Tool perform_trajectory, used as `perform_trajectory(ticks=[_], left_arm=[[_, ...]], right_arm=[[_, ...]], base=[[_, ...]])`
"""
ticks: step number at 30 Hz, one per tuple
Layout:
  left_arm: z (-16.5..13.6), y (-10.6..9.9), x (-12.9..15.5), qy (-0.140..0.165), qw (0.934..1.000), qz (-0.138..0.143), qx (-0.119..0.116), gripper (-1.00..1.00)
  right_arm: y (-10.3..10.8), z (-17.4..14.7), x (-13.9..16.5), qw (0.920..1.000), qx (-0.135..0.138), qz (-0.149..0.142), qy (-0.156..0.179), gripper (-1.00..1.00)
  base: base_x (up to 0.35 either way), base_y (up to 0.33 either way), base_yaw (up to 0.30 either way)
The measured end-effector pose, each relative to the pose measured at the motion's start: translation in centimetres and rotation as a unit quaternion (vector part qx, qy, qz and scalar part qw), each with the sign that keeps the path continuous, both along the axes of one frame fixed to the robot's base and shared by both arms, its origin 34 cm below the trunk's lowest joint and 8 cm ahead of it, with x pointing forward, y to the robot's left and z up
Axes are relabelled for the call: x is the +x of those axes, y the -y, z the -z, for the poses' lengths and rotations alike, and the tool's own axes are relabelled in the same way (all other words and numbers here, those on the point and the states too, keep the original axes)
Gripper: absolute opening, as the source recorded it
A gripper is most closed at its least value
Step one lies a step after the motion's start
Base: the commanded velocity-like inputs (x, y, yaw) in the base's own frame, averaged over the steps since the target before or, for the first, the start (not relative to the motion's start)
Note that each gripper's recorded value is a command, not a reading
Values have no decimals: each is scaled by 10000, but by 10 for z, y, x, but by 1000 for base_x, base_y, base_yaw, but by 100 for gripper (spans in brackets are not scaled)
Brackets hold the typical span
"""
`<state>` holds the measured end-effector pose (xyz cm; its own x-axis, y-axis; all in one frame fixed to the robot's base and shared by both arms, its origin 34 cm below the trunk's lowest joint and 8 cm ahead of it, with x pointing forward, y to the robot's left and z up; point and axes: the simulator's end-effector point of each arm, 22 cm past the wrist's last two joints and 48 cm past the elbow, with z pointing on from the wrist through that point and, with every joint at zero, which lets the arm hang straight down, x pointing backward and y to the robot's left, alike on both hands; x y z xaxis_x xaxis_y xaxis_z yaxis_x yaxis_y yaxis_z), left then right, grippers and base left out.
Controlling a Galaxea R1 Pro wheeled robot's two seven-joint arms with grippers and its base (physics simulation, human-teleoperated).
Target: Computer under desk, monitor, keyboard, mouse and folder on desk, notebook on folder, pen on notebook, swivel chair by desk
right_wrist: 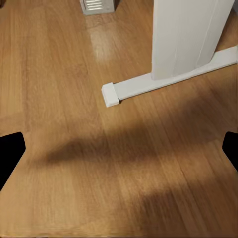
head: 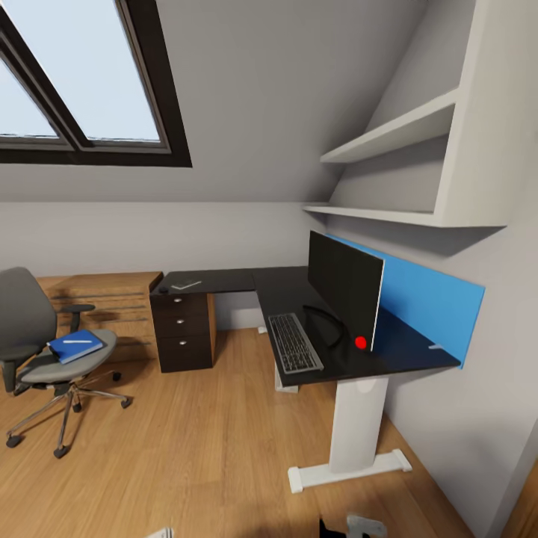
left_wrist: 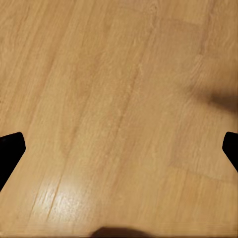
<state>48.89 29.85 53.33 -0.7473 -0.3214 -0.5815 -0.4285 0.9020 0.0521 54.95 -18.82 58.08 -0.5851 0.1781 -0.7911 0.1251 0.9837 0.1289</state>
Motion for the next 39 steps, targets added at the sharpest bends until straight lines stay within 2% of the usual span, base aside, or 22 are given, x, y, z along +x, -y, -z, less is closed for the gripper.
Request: perform_trajectory(ticks=[6, 16, 18, 19, 22, 25, 27, 30, 33, 35, 36, 39], left_arm=[[-9, 1, -1, -41, 10000, 7, -15, 100], [-26, 1, 0, -39, 10000, 12, -11, 100], [-30, 0, 1, -9, 10000, 4, -5, 100], [-36, -2, 6, 140, 9999, -29, 36, 100], [-44, -4, 10, 292, 9995, -68, 78, 100], [-49, -9, 9, 304, 9994, -91, 103, 100], [-50, -15, 5, 255, 9995, -111, 143, 100], [-42, -24, -18, 8, 9997, -134, 221, 100], [-44, -33, -29, 62, 9992, -192, 332, 100], [-43, -37, -39, 91, 9990, -218, 384, 100], [-40, -38, -51, 65, 9989, -227, 398, 100], [-38, -37, -68, 55, 9991, -179, 390, 100]], right_arm=[[1, -4, -7, 9995, -173, -236, -71, 100], [0, -20, -8, 9993, -204, -293, -81, 100], [-2, -23, -8, 9994, -193, -282, -83, 100], [-2, -25, -8, 9994, -188, -273, -84, 100], [-1, -30, -8, 9994, -188, -261, -83, 100], [1, -35, -8, 9995, -194, -246, -80, 100], [2, -38, -8, 9995, -199, -237, -74, 100], [4, -42, -8, 9995, -215, -221, -79, 100], [22, -37, -22, 9992, -316, -153, -187, 100], [43, -29, -40, 9986, -437, -85, -288, 100], [55, -26, -50, 9983, -502, -28, -291, 100], [67, -30, -59, 9981, -591, 6, -159, 100]], base=[[0, 0, 0], [0, 0, 25], [0, 0, 270], [0, 0, 278], [0, 0, 280], [0, 0, 281], [0, 0, 282], [0, 0, 283], [0, 0, 283], [0, 0, 283], [0, 0, 283], [0, 0, 283]])
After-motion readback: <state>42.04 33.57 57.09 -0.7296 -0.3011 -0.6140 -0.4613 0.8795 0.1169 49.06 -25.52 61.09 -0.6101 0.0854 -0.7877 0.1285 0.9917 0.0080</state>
